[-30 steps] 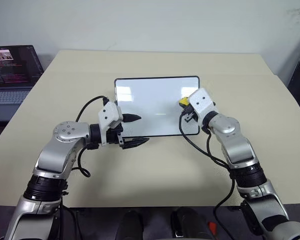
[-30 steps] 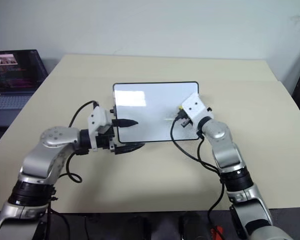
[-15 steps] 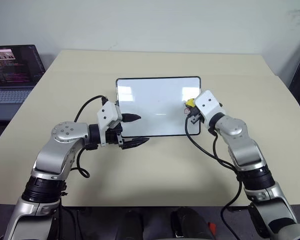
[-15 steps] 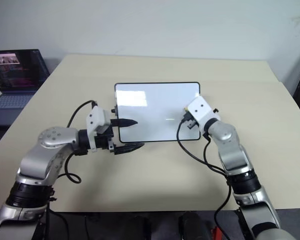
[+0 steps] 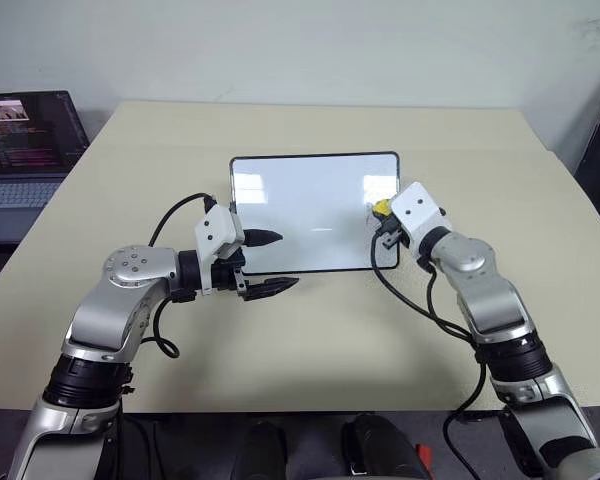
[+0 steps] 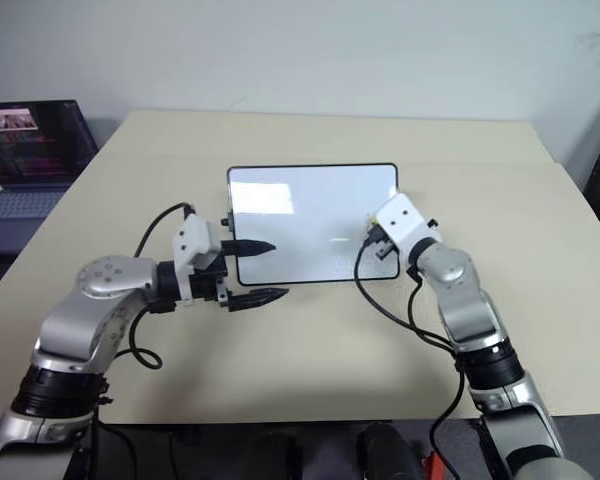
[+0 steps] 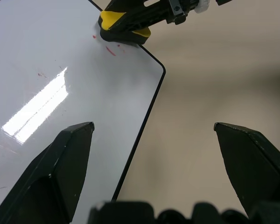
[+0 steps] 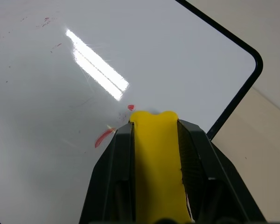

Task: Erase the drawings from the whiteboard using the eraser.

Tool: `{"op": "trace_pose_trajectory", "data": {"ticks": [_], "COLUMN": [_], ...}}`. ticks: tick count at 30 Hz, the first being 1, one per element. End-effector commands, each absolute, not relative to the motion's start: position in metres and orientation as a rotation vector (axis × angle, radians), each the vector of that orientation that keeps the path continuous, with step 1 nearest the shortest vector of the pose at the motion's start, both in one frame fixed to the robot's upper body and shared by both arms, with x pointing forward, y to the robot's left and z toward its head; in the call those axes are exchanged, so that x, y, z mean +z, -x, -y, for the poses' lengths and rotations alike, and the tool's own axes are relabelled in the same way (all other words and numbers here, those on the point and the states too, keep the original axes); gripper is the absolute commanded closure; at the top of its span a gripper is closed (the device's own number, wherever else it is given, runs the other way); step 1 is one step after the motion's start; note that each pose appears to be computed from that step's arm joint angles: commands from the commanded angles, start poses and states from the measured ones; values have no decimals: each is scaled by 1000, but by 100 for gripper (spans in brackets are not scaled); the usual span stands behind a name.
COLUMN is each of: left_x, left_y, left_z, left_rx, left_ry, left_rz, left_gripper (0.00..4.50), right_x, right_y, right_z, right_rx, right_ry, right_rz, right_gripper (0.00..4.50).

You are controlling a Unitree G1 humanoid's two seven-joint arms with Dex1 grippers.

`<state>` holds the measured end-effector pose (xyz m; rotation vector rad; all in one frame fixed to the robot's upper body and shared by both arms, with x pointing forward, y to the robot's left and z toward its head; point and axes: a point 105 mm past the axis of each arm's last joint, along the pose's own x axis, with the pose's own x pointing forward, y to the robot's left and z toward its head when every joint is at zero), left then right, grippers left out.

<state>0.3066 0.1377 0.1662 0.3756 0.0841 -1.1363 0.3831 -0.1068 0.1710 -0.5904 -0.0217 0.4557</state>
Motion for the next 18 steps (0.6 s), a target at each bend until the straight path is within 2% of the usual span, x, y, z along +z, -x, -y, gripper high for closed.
{"op": "trace_pose_trajectory", "data": {"ticks": [1,4,7,14,18], "left_x": [180,180,180,181,181], "left_y": [-302,-302,-302,-301,-301], "left_z": [-137,-137,-138,-138,-138], "left_rx": [-1142,-1142,-1142,-1144,-1145], "left_ry": [-399,-398,-400,-404,-402], "left_rz": [-33,-32,-35,-39,-41], "left_gripper": [0,0,0,0,0], "right_x": [165,146,141,175,170], "right_y": [-380,-368,-362,-380,-383], "right_z": [108,101,97,102,111], "right_rx": [484,590,627,492,474], "right_ry": [605,621,639,634,644], "right_rz": [-18,-98,-113,14,-14], "right_gripper": [353,353,353,353,353]}}
